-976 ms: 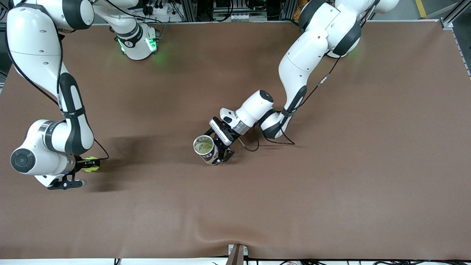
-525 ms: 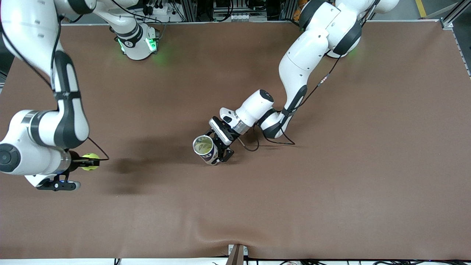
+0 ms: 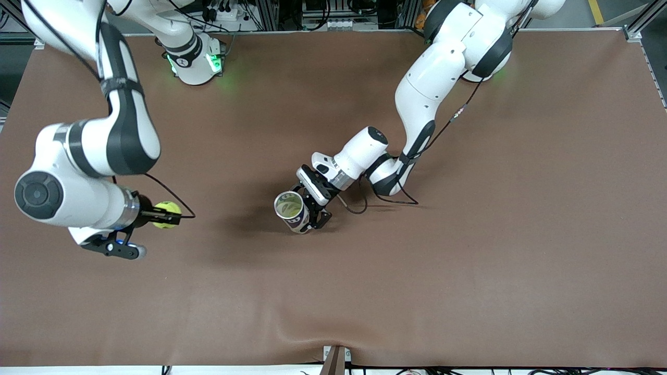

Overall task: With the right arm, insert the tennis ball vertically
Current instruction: 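Carry the second ball over the can opening with the right gripper, then release the ball into the can and withdraw the right gripper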

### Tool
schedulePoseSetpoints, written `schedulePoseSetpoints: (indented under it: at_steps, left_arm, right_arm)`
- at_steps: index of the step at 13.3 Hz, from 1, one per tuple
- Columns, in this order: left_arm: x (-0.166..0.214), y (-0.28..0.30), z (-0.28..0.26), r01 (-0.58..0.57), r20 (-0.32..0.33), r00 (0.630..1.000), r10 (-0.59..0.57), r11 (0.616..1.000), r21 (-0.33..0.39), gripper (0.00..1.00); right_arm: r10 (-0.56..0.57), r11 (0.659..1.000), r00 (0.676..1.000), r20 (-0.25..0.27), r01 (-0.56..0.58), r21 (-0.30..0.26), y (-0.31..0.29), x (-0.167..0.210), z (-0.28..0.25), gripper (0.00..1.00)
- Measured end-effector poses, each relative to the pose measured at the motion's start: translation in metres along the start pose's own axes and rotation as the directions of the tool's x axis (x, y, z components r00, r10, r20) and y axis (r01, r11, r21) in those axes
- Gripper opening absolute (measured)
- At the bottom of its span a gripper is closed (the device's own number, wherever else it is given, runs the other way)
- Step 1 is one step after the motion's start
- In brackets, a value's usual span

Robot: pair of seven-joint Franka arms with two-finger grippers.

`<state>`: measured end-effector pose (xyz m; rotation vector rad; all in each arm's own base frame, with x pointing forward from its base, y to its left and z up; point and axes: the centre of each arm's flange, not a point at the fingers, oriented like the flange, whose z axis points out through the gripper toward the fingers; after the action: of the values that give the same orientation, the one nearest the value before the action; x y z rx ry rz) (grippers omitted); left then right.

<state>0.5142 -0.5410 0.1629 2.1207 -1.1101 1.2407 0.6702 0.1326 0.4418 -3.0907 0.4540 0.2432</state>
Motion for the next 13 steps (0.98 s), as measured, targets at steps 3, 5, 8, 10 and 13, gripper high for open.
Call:
schedulePoseSetpoints:
  at_steps: [3,5,8,10,13]
  left_arm:
    - [0.0,0.0,-0.001,0.0,0.001,1.0,0.0,1.0,0.0,0.95]
    - [0.0,0.0,-0.001,0.0,0.002,1.0,0.0,1.0,0.0,0.95]
    - [0.001,-0.002,-0.002,0.001,0.002,1.0,-0.001,1.0,0.002,0.95]
    - [0.002,-0.002,-0.002,0.003,0.001,1.0,-0.003,1.0,0.002,0.95]
    - [0.004,-0.001,-0.003,0.004,-0.003,1.0,-0.004,1.0,0.0,0.95]
  right_arm:
    - [0.125,0.991,0.991,-0.039,-0.123,0.049,-0.053,-0.028,-0.029,0.66]
    - [0.179,0.983,0.982,-0.053,-0.175,0.063,-0.089,-0.051,-0.038,0.66]
    - [0.257,0.963,0.963,-0.082,-0.248,0.105,-0.136,-0.082,-0.043,0.66]
    - [0.282,0.955,0.955,-0.089,-0.271,0.12,-0.159,-0.098,-0.041,0.66]
    - [0.3,0.95,0.95,-0.089,-0.289,0.119,-0.192,-0.12,-0.026,0.66]
